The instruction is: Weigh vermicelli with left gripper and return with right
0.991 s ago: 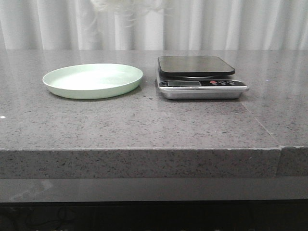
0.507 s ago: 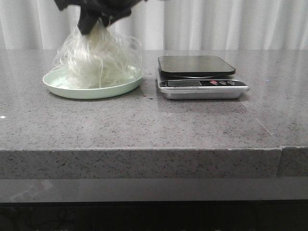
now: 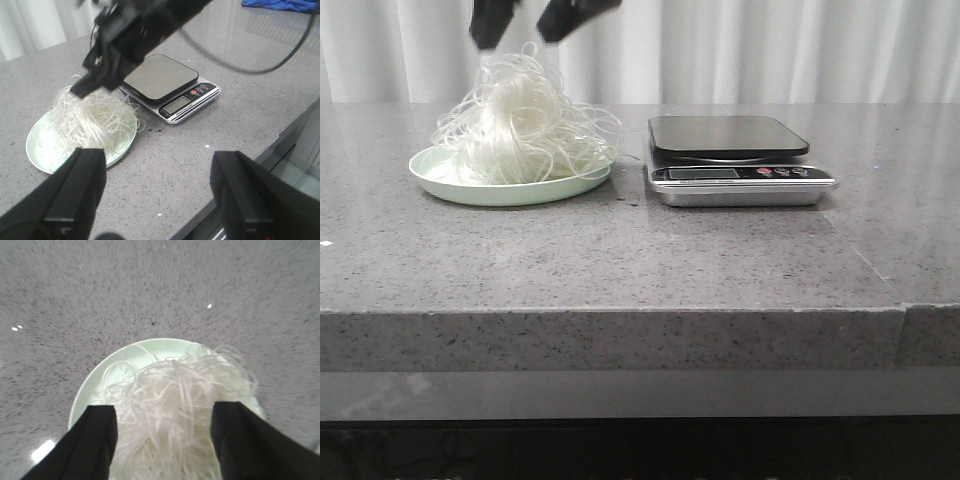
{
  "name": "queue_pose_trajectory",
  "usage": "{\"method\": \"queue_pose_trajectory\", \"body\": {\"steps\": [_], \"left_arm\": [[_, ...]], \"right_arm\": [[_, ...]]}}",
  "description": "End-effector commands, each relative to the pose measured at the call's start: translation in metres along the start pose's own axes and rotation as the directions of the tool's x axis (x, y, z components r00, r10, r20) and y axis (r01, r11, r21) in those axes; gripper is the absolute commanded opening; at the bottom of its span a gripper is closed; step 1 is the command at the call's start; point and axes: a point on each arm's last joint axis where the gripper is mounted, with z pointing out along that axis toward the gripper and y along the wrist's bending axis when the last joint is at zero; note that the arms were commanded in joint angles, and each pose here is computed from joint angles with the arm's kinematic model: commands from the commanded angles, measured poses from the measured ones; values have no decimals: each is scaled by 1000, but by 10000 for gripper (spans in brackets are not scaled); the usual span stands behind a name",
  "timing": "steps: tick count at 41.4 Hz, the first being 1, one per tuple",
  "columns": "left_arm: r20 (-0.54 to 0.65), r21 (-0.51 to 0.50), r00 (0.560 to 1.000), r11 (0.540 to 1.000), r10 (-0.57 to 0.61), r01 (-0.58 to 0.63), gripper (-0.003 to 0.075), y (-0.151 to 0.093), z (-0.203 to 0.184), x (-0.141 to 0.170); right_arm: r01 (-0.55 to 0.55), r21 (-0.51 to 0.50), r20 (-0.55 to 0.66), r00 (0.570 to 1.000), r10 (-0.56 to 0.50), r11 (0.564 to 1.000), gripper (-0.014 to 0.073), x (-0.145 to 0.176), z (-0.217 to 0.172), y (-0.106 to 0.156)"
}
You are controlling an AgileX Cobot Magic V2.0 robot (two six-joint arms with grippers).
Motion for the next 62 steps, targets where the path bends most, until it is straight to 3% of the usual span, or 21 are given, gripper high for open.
{"method": "queue_pose_trajectory", "body": {"steps": [1, 13, 29, 47, 57, 62], "left_arm": [[103, 2, 995, 1000, -17, 17, 505, 0, -4, -14], [103, 2, 995, 1000, -17, 17, 505, 0, -4, -14], [103, 2, 995, 1000, -17, 17, 505, 0, -4, -14], [103, 2, 995, 1000, -17, 17, 505, 0, -4, -14], [103, 2, 995, 1000, -17, 17, 499, 0, -4, -14], [103, 2, 995, 1000, -17, 17, 418, 0, -4, -14]], "right_arm": [[-9, 23, 149, 989, 6, 1000, 516, -40, -79, -7], [-13, 96, 109, 994, 3, 995, 505, -26, -187, -19], [-93, 263, 137, 989, 58, 960, 505, 66, -279, -27], [-112, 300, 137, 988, 73, 947, 505, 162, -336, 9], [-107, 298, 136, 988, 69, 949, 505, 175, -348, 18], [-107, 298, 136, 988, 69, 949, 452, 174, -348, 17]]}}
